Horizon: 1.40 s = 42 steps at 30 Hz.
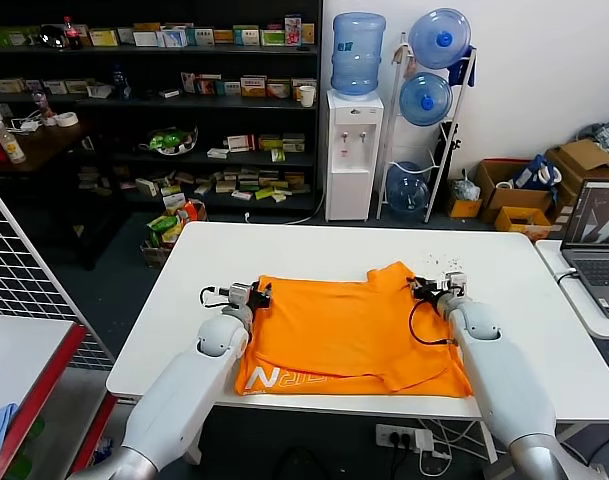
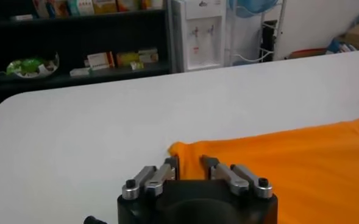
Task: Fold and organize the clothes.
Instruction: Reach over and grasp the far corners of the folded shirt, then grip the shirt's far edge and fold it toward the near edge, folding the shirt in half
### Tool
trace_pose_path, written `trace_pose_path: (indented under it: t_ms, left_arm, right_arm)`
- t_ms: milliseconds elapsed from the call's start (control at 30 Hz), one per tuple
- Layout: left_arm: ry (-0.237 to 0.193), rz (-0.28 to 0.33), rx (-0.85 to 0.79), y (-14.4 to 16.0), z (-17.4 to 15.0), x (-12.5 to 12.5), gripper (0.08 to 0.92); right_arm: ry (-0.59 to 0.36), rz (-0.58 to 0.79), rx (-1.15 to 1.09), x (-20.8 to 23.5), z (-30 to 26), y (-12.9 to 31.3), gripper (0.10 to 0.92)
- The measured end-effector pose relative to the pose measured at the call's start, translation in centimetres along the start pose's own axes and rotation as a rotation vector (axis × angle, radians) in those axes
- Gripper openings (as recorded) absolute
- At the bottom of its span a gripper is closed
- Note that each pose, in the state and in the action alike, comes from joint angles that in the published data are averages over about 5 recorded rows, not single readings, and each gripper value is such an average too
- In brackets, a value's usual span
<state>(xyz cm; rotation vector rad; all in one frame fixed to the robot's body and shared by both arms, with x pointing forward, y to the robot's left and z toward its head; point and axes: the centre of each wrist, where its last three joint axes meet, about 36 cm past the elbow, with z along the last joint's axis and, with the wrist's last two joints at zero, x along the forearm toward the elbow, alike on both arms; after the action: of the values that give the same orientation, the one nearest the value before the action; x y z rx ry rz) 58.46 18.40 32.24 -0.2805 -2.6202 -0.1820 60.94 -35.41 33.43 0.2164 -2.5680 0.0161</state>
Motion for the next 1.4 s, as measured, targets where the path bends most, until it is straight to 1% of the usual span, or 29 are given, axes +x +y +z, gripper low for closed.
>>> trace_pose_path:
  t_ms: [67,133,267,567,867,1133,1300,1400]
  left_arm:
    - [-0.003,0.0,-0.003,0.2,0.1,0.3,0.23]
    - [-0.008,-0.002,-0.006,0.3,0.3,0.6,0.17]
    - [-0.026,-0.004,-0.012,0.7,0.3,1.5,0.096]
    - [-0.069,0.002,-0.033,1.3,0.4,5.0,0.092]
    - [-0.086,0.032,-0.059,1.5,1.7,10.1,0.092]
    - [-0.074,0.054,-0.08,1.4,3.7,14.9,0.092]
    - [-0.055,0.075,-0.072,0.6,5.3,17.0,0.092]
    - [-0.049,0.084,-0.066,0.0,6.0,18.1,0.115]
  right_arm:
    - [-0.006,0.0,0.002,0.3,-0.1,0.1,0.162]
    - [-0.017,0.001,0.005,0.7,-0.3,0.2,0.131]
    - [-0.043,0.004,0.01,2.1,-0.6,0.3,0.125]
    - [-0.073,0.028,0.03,7.1,0.4,0.2,0.125]
    - [-0.041,0.056,0.079,13.6,3.0,0.7,0.125]
    - [0.009,0.057,0.119,18.2,5.8,2.0,0.125]
    - [0.043,0.054,0.14,20.2,7.3,2.8,0.125]
    - [0.058,0.049,0.151,21.1,7.8,3.2,0.125]
